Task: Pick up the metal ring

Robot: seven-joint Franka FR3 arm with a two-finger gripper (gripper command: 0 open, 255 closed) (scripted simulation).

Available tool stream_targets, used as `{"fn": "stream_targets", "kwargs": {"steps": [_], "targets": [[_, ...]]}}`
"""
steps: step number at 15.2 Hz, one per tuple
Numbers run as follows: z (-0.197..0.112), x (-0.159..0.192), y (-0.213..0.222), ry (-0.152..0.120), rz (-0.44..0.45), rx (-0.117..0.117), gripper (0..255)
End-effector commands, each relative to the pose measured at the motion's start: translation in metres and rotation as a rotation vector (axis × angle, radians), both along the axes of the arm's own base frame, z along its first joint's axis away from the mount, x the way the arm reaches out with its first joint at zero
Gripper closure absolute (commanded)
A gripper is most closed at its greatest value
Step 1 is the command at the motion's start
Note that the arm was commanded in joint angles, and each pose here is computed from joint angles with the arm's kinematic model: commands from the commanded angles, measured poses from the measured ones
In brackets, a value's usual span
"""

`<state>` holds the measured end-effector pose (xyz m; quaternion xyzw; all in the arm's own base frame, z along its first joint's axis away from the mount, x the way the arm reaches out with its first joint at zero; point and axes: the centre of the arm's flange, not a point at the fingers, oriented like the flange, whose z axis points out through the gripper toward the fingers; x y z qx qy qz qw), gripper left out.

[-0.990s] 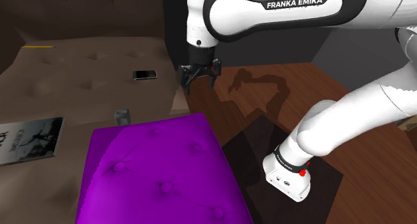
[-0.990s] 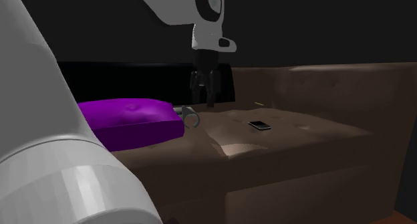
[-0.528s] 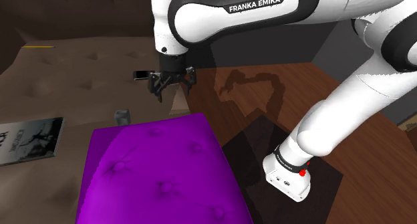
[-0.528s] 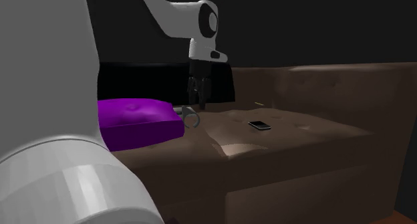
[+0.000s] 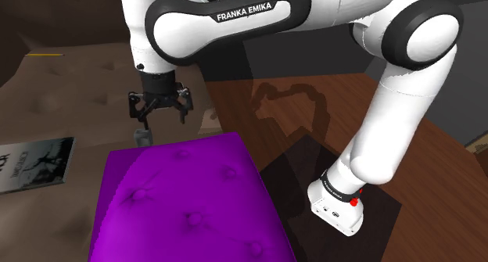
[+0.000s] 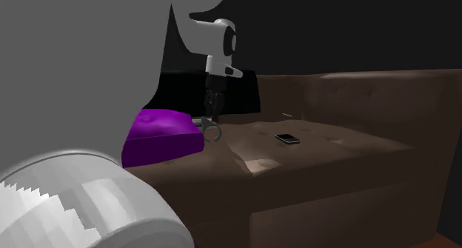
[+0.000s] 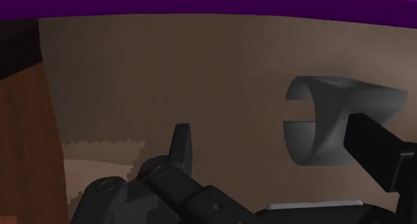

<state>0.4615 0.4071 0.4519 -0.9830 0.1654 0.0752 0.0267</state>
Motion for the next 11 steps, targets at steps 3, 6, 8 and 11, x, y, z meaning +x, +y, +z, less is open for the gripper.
{"fn": "stream_targets", "kwargs": {"steps": [3,6,8,11], "targets": [[-0.013,0.026,0.04,0.012,-0.042,0.017,0],[-0.026,0.033,0.05,0.015,-0.051,0.021,0],[-0.036,0.033,0.05,0.015,-0.051,0.021,0],[-0.052,0.033,0.05,0.015,-0.051,0.021,0]]}}
